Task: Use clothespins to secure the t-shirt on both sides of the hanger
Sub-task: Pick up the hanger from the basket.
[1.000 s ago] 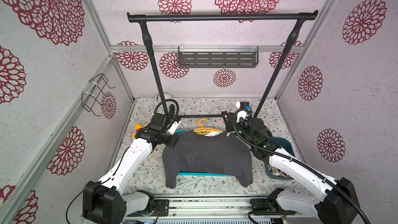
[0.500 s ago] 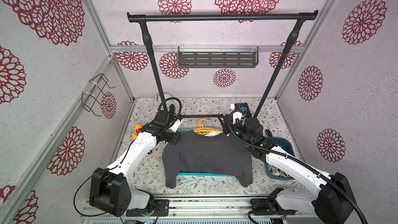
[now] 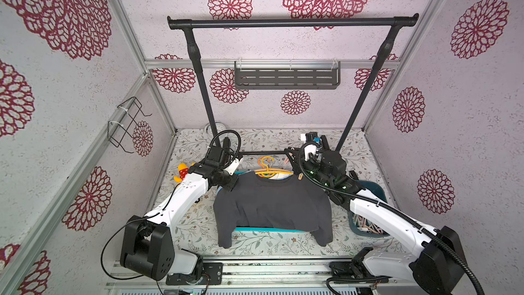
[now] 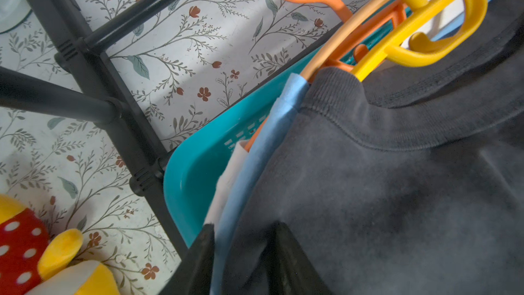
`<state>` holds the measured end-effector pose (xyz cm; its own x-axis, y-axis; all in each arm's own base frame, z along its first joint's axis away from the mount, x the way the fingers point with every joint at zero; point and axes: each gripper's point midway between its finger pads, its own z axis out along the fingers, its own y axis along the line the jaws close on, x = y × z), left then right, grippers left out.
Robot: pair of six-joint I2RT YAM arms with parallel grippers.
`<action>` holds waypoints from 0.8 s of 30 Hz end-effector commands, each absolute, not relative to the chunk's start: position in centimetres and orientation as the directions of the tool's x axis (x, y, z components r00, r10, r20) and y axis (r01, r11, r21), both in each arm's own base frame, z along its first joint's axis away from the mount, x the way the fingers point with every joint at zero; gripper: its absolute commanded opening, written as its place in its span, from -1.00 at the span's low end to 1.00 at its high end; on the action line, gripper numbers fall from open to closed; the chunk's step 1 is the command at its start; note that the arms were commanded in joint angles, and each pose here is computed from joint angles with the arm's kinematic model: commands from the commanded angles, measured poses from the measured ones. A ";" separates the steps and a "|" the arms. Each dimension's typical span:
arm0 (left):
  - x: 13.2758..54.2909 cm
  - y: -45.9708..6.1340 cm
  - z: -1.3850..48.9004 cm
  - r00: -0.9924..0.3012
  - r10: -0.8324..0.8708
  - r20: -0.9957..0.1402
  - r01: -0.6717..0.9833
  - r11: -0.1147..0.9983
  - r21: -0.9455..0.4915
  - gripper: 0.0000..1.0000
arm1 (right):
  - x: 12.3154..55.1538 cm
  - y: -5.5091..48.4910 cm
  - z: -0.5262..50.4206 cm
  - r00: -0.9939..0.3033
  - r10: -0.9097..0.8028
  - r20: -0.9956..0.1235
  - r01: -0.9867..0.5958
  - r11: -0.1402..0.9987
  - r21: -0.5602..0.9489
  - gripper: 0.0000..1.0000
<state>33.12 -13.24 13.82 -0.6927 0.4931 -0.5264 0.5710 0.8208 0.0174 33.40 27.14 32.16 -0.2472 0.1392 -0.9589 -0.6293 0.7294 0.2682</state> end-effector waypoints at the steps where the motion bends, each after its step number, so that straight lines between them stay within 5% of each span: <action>1: 33.0 -13.6 13.0 -0.679 0.513 -0.525 0.597 0.802 0.012 -0.33 | 33.2 27.4 34.3 -0.186 0.122 -0.975 -0.663 0.716 0.216 -1.00; 6: 32.7 -14.0 13.1 -0.660 0.535 -0.527 0.619 0.785 0.021 -0.76 | 33.0 27.3 34.9 -0.160 0.102 -0.982 -0.672 0.718 0.184 -1.00; 24: 32.6 -14.3 19.4 -0.442 0.611 -0.657 0.642 0.727 0.243 -1.00 | 31.0 27.2 38.3 -0.078 0.103 -0.992 -0.728 0.674 0.127 -1.00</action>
